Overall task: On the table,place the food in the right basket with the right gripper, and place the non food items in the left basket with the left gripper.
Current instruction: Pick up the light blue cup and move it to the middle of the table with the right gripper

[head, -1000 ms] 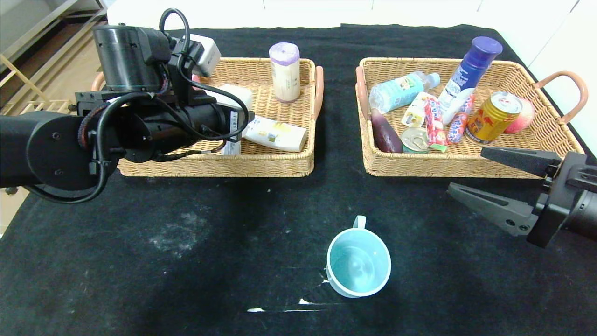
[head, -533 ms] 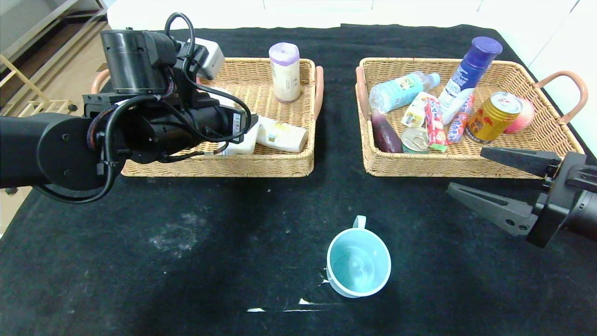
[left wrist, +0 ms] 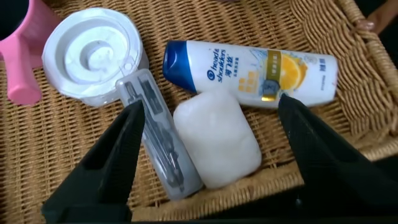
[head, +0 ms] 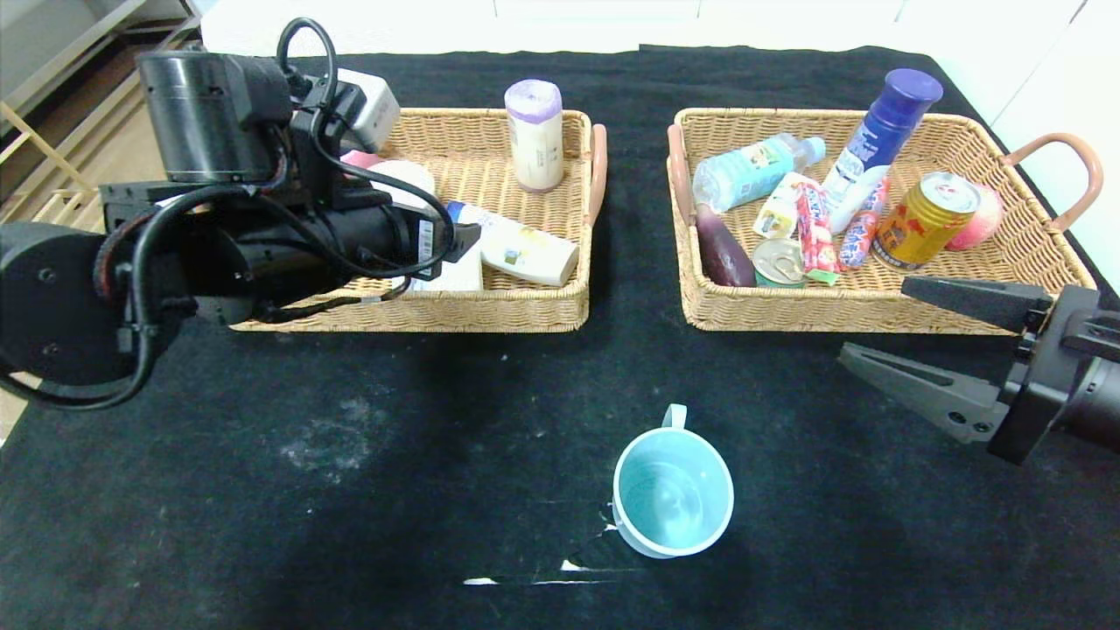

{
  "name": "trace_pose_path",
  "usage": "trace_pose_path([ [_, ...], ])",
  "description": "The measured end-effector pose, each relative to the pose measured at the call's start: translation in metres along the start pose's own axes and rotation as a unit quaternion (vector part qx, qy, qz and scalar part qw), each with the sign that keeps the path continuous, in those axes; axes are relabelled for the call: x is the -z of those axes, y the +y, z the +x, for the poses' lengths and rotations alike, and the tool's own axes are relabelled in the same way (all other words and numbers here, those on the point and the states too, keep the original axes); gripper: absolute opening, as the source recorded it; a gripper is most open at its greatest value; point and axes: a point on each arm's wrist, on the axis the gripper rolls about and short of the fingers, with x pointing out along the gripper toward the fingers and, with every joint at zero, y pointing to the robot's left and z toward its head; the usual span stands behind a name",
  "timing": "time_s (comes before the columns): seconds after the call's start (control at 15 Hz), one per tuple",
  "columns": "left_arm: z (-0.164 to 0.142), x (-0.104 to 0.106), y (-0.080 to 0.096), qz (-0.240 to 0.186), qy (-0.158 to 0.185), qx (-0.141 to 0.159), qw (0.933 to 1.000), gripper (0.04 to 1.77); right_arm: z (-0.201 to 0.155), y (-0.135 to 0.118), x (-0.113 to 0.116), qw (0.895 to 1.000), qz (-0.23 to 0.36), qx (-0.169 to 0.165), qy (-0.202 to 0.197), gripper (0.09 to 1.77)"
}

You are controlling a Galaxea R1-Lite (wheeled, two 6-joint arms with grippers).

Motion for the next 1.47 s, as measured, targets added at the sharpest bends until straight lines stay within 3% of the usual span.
trace_pose_path([
  [0.27,-0.057,-0.001,0.007,-0.002,-0.020,0.003,0.9998,1.62,0.000,0.000,0.001,1.000,0.000,-0.001,0.002,1.71],
  [0.4,-0.084,0.000,0.011,-0.009,-0.070,-0.005,0.9975,1.65,0.001,0.000,0.002,1.000,0.001,-0.002,0.004,1.71],
  [0.53,-0.104,0.003,0.013,-0.011,-0.133,-0.013,0.9910,1.66,0.002,0.001,0.004,1.000,0.002,-0.005,0.007,1.71],
  [0.67,-0.117,0.009,0.005,-0.009,-0.166,-0.008,0.9861,1.67,0.002,0.002,0.004,1.000,0.002,-0.006,0.008,1.71],
  [1.07,-0.128,0.024,-0.018,-0.009,-0.157,0.030,0.9870,1.69,0.001,0.002,0.003,1.000,0.002,-0.006,0.005,1.71],
  [1.47,-0.111,0.026,-0.038,0.029,-0.142,0.054,0.9880,1.70,-0.001,0.002,0.000,1.000,0.000,-0.003,0.000,1.71],
])
